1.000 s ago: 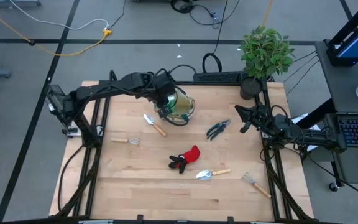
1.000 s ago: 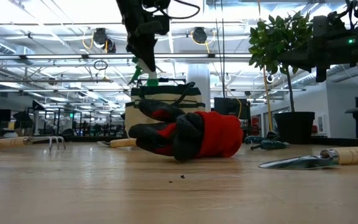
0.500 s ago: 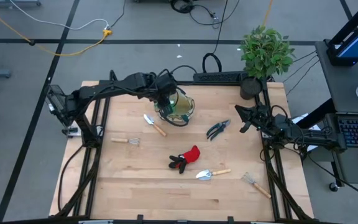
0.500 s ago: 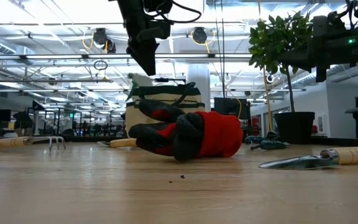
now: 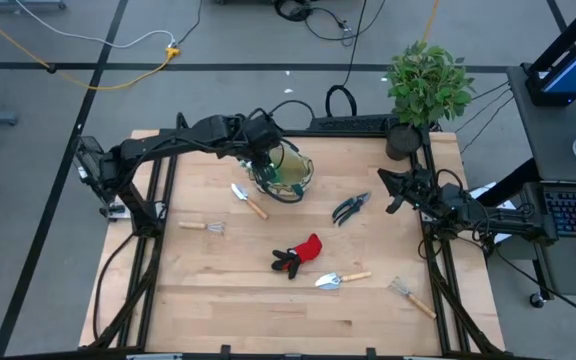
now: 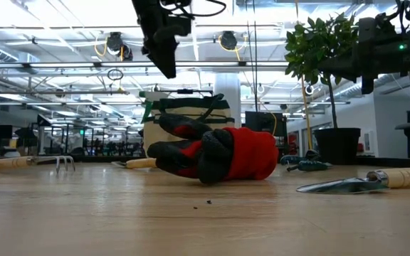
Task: Pick & Place Garden tools in Gardening bag
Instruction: Put the red gloves into the gardening bag
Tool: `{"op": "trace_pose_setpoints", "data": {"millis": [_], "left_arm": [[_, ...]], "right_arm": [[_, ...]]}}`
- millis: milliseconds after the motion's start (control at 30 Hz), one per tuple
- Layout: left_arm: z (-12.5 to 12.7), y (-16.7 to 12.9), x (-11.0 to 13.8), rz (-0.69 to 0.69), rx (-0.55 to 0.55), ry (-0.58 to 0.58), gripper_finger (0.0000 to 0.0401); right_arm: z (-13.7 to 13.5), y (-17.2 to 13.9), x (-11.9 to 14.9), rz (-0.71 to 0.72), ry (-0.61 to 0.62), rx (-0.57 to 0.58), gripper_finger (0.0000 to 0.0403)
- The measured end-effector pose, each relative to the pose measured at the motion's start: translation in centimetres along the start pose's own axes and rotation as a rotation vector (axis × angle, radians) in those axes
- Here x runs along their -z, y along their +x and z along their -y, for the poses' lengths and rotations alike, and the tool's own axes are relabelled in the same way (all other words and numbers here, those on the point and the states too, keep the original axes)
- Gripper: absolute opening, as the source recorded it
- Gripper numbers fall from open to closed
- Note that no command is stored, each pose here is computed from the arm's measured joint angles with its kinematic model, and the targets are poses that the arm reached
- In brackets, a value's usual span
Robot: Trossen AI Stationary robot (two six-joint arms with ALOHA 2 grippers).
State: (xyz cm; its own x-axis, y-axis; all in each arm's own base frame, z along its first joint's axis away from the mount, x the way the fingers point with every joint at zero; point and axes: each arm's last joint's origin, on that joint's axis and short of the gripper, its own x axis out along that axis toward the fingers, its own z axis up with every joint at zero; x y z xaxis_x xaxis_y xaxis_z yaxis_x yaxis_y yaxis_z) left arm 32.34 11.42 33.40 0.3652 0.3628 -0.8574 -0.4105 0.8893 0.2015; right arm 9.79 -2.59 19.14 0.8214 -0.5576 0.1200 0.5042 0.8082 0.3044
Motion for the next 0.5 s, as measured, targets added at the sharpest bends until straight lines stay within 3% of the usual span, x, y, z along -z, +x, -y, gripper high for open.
{"op": "trace_pose_setpoints", "data": {"millis": [500], "left_arm": [[1.1,-6.4,2.3,0.057,0.091,-0.036,0.015]], "right_arm": [[-0.5,0.1,-0.8,0.061,0.05,-0.105,0.0004]]}}
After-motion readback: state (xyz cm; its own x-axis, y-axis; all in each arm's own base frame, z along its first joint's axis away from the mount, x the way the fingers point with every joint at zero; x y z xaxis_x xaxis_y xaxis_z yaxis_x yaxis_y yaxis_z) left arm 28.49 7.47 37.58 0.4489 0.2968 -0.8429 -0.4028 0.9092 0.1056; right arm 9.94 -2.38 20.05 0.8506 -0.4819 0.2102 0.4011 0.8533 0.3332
